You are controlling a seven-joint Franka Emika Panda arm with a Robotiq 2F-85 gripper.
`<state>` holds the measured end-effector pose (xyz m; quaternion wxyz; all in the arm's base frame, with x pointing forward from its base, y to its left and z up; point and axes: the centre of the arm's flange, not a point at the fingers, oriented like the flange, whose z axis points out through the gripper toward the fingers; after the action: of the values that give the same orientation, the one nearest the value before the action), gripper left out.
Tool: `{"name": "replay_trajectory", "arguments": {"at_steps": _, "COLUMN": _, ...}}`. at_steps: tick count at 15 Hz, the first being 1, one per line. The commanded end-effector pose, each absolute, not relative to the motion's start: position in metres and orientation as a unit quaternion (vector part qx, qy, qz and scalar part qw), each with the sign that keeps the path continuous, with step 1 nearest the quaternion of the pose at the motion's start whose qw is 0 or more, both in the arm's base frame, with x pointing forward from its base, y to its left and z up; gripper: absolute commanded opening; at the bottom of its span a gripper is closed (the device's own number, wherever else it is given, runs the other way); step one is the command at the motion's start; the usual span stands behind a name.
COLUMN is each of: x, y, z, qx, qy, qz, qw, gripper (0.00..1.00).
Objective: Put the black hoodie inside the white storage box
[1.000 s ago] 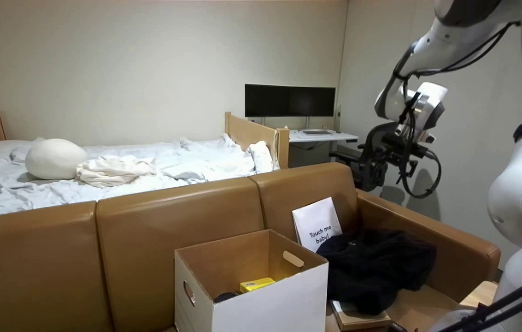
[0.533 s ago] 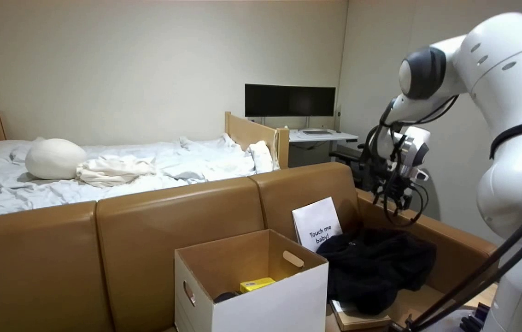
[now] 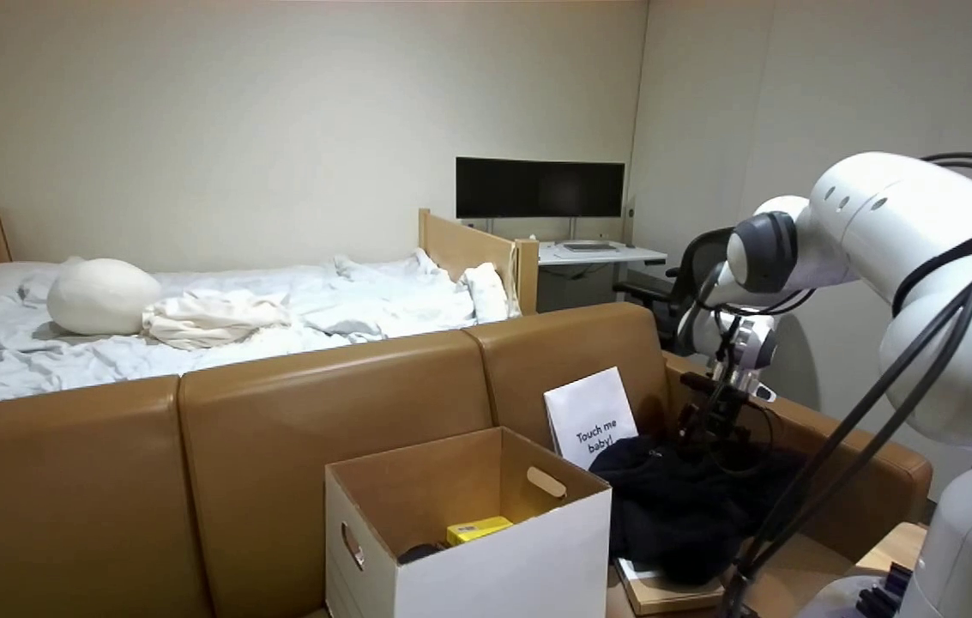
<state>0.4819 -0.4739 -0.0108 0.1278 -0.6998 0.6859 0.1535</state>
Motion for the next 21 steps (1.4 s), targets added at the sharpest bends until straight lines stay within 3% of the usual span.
{"name": "replay_trajectory", "arguments": {"at_steps": 1, "x": 0.522, "y": -0.494, "z": -0.03, "qx": -0.71, "qy": 0.673, "qz": 0.179, "qw": 0.104, "gripper": 0.75}}
{"name": "replay_trajectory", "arguments": {"at_steps": 2, "x": 0.525, "y": -0.494, "z": -0.029, "qx": -0.713, "qy": 0.67, "qz": 0.179, "qw": 0.1, "gripper": 0.74}}
{"name": "replay_trajectory", "arguments": {"at_steps": 12, "x": 0.54, "y": -0.498, "z": -0.012, "qx": -0.738, "qy": 0.647, "qz": 0.164, "qw": 0.098, "gripper": 0.07}}
{"name": "replay_trajectory", "arguments": {"at_steps": 16, "x": 0.538, "y": -0.496, "z": 0.001, "qx": -0.745, "qy": 0.638, "qz": 0.16, "qw": 0.108, "gripper": 0.02}}
{"name": "replay_trajectory", "arguments": {"at_steps": 21, "x": 0.509, "y": -0.491, "z": 0.078, "qx": -0.771, "qy": 0.62, "qz": 0.09, "qw": 0.115, "gripper": 0.05}}
